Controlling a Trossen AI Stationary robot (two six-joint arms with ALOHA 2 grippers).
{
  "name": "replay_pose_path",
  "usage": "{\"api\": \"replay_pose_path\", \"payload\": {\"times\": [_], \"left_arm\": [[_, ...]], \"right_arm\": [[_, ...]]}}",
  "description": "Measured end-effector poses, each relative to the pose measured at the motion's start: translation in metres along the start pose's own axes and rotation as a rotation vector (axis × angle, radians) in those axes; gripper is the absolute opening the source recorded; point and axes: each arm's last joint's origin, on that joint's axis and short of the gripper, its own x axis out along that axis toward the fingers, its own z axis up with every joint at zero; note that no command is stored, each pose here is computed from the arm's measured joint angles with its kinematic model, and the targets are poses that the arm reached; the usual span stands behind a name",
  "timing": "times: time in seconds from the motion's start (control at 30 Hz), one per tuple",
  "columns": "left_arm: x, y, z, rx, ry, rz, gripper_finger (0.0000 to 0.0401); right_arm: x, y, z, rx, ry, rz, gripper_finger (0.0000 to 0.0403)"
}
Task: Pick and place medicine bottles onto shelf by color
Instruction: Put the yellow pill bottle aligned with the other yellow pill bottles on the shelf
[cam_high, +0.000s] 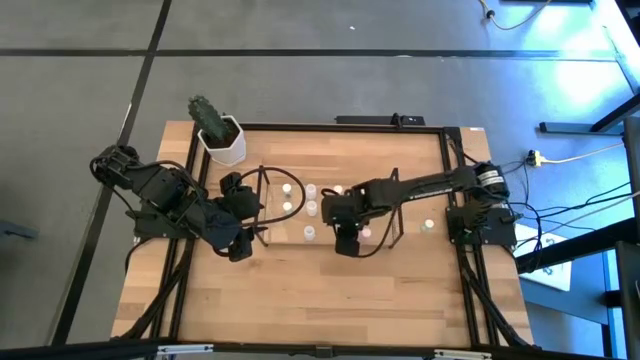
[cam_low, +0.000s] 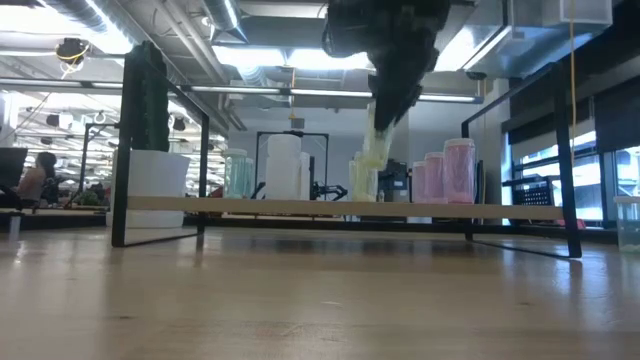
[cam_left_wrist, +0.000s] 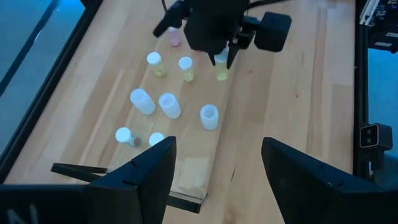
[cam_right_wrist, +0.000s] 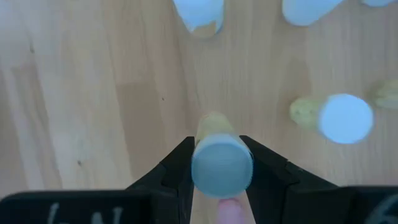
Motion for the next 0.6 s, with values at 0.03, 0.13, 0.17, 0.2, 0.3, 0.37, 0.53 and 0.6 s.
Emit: {"api": "replay_pose_path", "payload": {"times": [0.03, 0.13, 0.17, 0.2, 0.3, 0.37, 0.53, 0.6], "left_arm": [[0.0, 0.0, 0.0, 0.0, 0.0, 0.0, 0.0231], [0.0, 0.0, 0.0, 0.0, 0.0, 0.0, 0.0231], [0.0, 0.0, 0.0, 0.001, 0.0, 0.0, 0.0231], [0.0, 0.0, 0.0, 0.002, 0.0, 0.0, 0.0231], [0.0, 0.0, 0.0, 0.001, 0.0, 0.0, 0.0231], [0.0, 0.0, 0.0, 0.002, 0.0, -0.001, 0.0231], [0.0, -0.001, 0.0, 0.004, 0.0, -0.003, 0.0231], [0.0, -0.001, 0.0, 0.004, 0.0, -0.003, 0.0231]], "right_arm": [[0.003, 0.0, 0.0, -0.008, 0.007, -0.002, 0.0114], [0.012, 0.0, 0.001, -0.013, 0.029, -0.008, 0.0114], [0.015, 0.0, 0.001, -0.014, 0.035, -0.011, 0.0114], [0.017, -0.001, 0.001, -0.02, 0.042, -0.013, 0.0114], [0.02, -0.001, 0.001, -0.053, 0.047, -0.024, 0.0114], [0.022, -0.002, 0.001, -0.058, 0.049, -0.04, 0.0114], [0.023, -0.002, 0.002, -0.064, 0.042, -0.04, 0.0114], [0.023, -0.002, 0.002, -0.066, 0.042, -0.039, 0.0115]]}}
